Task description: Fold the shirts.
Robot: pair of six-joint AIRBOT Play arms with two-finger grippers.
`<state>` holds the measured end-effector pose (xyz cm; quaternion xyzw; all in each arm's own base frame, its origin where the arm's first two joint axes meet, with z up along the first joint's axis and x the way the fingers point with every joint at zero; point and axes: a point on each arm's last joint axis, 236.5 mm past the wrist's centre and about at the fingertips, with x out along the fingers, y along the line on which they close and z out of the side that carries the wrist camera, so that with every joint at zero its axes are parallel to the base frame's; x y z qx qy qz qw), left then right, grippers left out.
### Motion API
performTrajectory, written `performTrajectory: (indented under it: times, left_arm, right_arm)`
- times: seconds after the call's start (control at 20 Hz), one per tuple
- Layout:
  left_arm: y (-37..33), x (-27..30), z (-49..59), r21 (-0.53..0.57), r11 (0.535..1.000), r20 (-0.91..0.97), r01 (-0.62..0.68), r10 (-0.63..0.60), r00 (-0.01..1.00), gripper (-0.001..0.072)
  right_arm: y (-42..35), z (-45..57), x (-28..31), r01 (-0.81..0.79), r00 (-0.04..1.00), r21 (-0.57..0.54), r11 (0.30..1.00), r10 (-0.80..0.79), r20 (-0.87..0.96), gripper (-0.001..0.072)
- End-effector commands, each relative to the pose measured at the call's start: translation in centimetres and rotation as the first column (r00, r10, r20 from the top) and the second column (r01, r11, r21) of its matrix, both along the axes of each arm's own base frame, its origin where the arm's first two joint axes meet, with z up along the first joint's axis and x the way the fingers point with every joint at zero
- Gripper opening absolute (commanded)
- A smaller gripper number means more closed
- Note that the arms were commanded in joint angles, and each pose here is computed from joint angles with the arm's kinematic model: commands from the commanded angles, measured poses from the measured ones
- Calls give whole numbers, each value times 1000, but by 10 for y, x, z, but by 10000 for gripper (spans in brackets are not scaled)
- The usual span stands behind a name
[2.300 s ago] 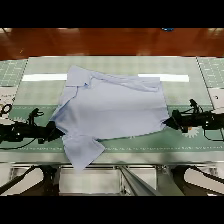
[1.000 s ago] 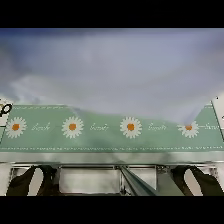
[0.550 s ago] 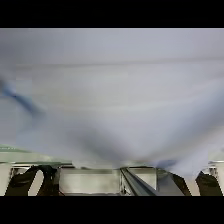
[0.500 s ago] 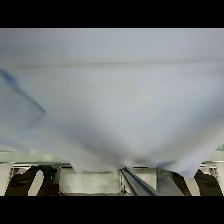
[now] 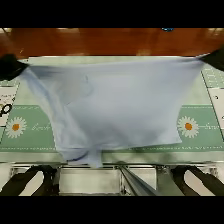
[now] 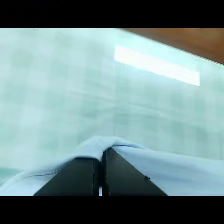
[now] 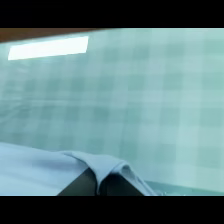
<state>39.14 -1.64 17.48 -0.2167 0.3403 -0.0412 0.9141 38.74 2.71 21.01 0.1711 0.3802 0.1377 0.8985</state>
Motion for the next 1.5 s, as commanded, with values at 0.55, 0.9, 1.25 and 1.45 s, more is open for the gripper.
performTrajectory:
  times: [0.55,0.9,1.25,1.45]
  left_arm:
    - [0,188,-166,-154,988,-244,-1,-37,969,20]
    - [-17,122,-181,-166,975,-453,146,-207,867,20]
    - [-20,28,-202,-147,986,-505,81,-146,851,20]
    - [-27,5,-192,-145,985,-491,91,-152,858,20]
  right_arm:
    - [9,-186,200,36,978,91,995,-17,-207,23]
    - [-12,-203,168,-1,942,59,998,20,-335,24]
    - [-22,-225,126,-95,870,51,994,108,-480,24]
    - [-19,-231,118,-112,848,65,992,129,-514,24]
